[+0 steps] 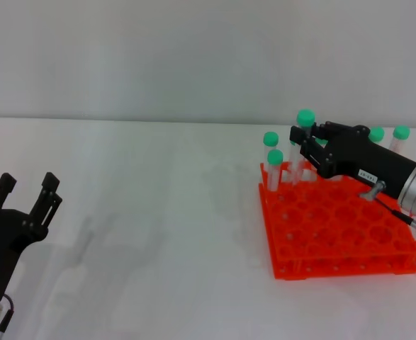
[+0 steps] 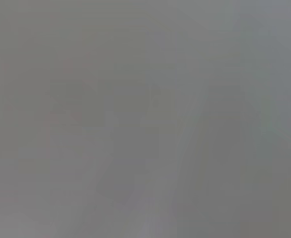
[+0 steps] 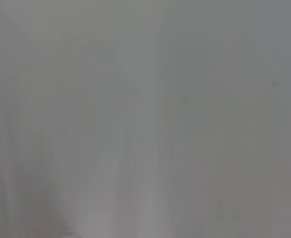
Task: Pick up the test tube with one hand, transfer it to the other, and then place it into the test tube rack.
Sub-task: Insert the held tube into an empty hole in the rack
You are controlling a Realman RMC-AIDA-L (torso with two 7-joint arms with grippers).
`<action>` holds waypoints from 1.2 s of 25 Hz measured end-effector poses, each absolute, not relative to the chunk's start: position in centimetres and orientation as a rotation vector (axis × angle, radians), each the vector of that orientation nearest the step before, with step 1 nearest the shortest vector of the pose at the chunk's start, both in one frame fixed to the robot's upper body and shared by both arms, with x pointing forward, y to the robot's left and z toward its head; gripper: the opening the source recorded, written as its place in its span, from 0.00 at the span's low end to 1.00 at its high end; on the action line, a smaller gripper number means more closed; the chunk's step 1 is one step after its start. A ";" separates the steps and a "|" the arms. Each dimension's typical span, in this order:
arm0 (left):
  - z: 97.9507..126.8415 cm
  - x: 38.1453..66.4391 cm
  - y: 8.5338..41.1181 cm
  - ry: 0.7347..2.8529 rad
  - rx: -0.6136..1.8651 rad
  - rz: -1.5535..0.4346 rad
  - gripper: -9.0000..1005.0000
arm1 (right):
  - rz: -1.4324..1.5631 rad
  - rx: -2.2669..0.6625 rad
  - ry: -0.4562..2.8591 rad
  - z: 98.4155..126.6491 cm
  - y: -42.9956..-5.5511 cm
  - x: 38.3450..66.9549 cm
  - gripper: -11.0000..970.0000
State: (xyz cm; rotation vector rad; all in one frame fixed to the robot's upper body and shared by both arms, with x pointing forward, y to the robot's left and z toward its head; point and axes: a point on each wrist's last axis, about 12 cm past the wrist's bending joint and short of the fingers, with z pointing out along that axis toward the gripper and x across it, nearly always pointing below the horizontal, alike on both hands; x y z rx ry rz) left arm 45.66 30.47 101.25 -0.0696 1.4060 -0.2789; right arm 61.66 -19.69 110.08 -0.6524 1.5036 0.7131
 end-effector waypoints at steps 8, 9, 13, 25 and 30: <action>101.2 46.0 30.3 1.418 -0.068 -0.286 0.77 | 0.668 -0.657 1.532 109.6 -19.2 61.9 0.21; 101.2 46.0 30.3 1.418 -0.068 -0.287 0.77 | 0.662 -0.654 1.536 109.5 -19.3 61.9 0.21; 101.2 46.0 30.3 1.419 -0.067 -0.288 0.77 | 0.645 -0.646 1.555 109.3 -19.4 62.0 0.21; 101.2 46.0 30.3 1.420 -0.067 -0.290 0.77 | 0.600 -0.642 1.584 109.1 -19.5 62.4 0.21; 101.2 46.0 30.3 1.419 -0.069 -0.291 0.77 | 0.584 -0.657 1.593 109.0 -19.4 62.5 0.21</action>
